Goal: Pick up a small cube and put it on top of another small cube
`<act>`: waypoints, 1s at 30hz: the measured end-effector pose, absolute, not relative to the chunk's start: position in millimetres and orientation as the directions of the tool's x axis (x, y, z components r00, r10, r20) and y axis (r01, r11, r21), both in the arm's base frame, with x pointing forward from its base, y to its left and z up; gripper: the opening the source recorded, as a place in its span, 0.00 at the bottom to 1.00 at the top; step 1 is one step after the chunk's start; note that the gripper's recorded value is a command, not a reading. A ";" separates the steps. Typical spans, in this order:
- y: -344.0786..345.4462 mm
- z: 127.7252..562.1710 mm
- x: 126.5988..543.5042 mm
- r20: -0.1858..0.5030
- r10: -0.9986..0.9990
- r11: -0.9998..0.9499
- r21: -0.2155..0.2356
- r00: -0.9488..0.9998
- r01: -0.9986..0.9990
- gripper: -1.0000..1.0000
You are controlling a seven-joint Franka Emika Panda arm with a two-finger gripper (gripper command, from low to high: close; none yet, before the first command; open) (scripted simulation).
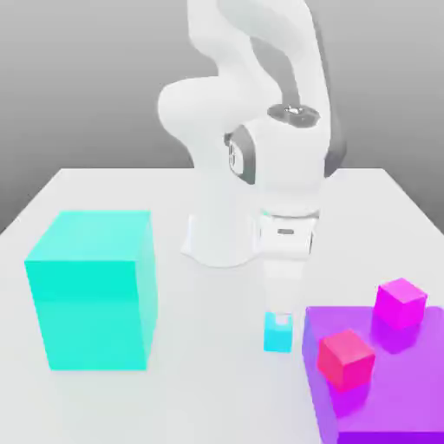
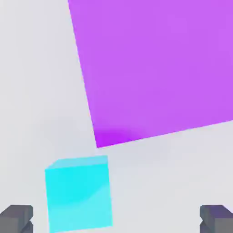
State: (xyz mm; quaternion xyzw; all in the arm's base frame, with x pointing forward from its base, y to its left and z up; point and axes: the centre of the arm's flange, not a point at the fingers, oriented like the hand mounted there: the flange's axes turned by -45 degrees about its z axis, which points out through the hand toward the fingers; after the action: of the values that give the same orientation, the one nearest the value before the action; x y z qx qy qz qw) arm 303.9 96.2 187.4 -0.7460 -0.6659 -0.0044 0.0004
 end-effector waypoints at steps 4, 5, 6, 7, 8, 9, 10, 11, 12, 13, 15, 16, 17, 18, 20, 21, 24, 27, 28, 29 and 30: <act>96.5 168.5 305.1 0.009 0.995 -0.100 0.002 0.100 0.995 0.50; 96.1 163.8 305.6 0.009 0.995 -0.101 0.002 0.101 0.995 0.50; 95.7 159.1 305.9 0.009 0.995 -0.102 0.003 0.102 0.995 0.50; 95.5 154.3 305.9 0.009 0.995 -0.102 0.003 0.102 0.995 0.50; 95.4 149.4 305.5 0.008 0.995 -0.102 0.003 0.102 0.995 0.50; 95.2 144.4 305.0 0.008 0.995 -0.103 0.003 0.103 0.995 0.50; 95.1 139.4 304.1 0.007 0.995 -0.103 0.003 0.103 0.995 0.50; 95.0 134.3 302.9 0.005 0.995 -0.104 0.002 0.104 0.995 0.50; 94.9 129.3 301.5 0.003 0.994 -0.105 0.002 0.105 0.994 0.50; 94.8 125.3 300.2 0.002 0.994 -0.105 0.001 0.105 0.994 0.00; 94.8 125.3 300.2 0.001 0.994 -0.105 0.001 0.105 0.994 0.00; 94.8 125.2 300.1 0.001 0.994 -0.106 0.000 0.106 0.994 0.00; 94.8 125.2 300.0 0.001 0.994 -0.106 -0.001 0.106 0.994 0.00; 94.8 125.1 299.9 0.001 0.994 -0.106 -0.002 0.106 0.994 0.00; 94.8 124.7 299.9 0.001 0.994 -0.106 -0.001 0.106 0.994 0.00; 94.9 128.0 301.0 0.003 0.994 -0.105 0.000 0.105 0.994 0.00; 95.2 141.6 304.3 0.007 0.995 -0.103 0.001 0.103 0.995 0.00; 95.4 156.2 305.7 0.009 0.995 -0.102 0.001 0.102 0.995 0.00; 95.5 160.9 305.6 0.009 0.995 -0.102 0.000 0.102 0.995 0.00; 95.4 165.6 305.3 0.009 0.995 -0.103 0.000 0.103 0.995 0.00; 94.8 170.1 304.9 0.008 0.994 -0.105 0.000 0.105 0.994 0.00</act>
State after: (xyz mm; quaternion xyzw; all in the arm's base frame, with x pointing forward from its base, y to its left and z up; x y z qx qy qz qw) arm 304.9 94.8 170.1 -0.7434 -0.6688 -0.0028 0.0027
